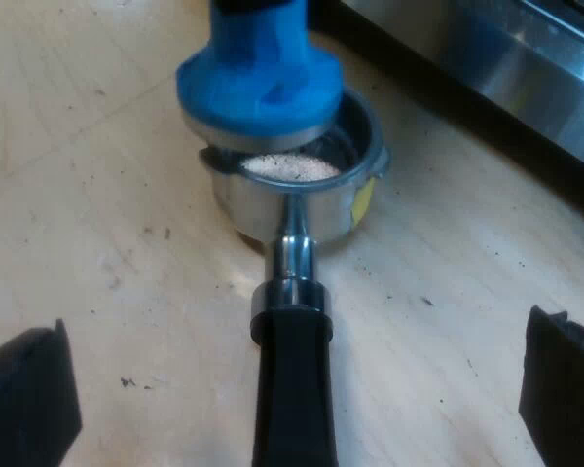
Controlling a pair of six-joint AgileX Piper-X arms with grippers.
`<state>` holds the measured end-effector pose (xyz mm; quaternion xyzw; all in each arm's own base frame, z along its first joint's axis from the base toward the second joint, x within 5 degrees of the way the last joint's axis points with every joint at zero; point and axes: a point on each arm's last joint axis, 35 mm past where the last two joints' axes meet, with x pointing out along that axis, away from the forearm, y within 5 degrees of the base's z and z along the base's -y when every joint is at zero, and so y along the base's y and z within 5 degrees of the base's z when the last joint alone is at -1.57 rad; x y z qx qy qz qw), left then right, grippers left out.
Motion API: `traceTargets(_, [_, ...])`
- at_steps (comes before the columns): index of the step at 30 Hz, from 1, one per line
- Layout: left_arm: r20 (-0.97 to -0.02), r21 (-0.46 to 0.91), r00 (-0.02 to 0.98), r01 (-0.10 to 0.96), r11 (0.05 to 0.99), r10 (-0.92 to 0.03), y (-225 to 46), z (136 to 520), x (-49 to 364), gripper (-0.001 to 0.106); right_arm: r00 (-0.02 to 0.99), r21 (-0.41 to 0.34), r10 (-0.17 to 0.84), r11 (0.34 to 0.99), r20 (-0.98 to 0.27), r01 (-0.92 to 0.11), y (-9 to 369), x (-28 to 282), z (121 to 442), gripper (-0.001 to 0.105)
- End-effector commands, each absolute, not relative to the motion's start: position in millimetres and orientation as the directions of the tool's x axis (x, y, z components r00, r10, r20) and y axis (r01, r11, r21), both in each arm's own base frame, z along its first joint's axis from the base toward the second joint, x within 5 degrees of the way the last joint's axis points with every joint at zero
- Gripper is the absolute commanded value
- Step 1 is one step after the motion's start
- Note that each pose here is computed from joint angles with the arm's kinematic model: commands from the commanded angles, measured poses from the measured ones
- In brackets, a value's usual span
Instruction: Grind coffee beans and then tamp
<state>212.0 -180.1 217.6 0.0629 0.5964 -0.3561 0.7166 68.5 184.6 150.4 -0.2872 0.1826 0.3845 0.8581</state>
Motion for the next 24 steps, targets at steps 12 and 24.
traceTargets(12, [-0.898,-0.340,0.028,0.589,0.733,-0.439,-187.3,206.5,218.6,0.000,0.647,-0.353,0.554,0.550,-0.524,-0.757,184.5,69.3,152.0,0.093])
traceTargets(24, [-0.919,-0.337,-0.024,0.569,0.750,-0.394,-190.1,186.2,222.1,0.000,0.647,-0.353,0.554,0.550,-0.524,-0.757,184.5,69.3,152.0,0.093])
